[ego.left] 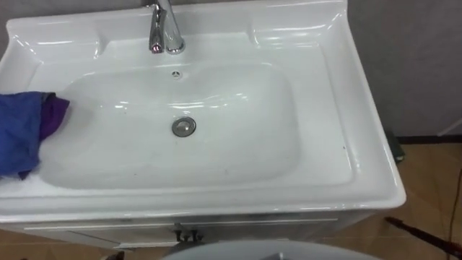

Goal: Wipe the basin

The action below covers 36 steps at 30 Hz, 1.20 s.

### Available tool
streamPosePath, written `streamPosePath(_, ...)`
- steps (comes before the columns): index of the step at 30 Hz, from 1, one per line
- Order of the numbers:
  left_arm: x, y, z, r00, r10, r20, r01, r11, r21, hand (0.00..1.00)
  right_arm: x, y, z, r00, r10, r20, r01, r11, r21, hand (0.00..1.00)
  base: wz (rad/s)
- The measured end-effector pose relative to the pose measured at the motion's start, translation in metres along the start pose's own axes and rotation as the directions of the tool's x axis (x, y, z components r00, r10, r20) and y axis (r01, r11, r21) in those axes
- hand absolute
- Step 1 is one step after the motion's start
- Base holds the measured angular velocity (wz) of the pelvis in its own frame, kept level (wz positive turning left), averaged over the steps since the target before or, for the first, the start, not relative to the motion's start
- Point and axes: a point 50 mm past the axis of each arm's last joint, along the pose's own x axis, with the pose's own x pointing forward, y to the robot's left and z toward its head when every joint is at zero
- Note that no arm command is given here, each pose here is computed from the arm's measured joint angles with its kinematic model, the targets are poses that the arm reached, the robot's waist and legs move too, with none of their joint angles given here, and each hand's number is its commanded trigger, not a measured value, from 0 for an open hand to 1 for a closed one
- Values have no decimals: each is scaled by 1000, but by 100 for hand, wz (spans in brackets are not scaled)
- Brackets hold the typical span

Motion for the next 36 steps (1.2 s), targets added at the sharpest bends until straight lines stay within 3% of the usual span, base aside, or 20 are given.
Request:
streamPosePath(10, -1, -1, -21, 998, -14, -69, 13, 1000, -9, 0, 0, 5, 5, 1000, 26, 13, -26, 1000, 5, 0, 0)
streamPosePath(21, 1, -2, -5, 999, -25, -41, 25, 1000, -9, 0, 0, 5, 13, 999, 31, 32, -31, 1000, 2, 0, -1)
streamPosePath(36, 1, -2, -12, 995, -59, -82, 58, 998, -8, 0, 0, 6, 11, 998, 51, 26, -51, 999, 6, 0, -3)
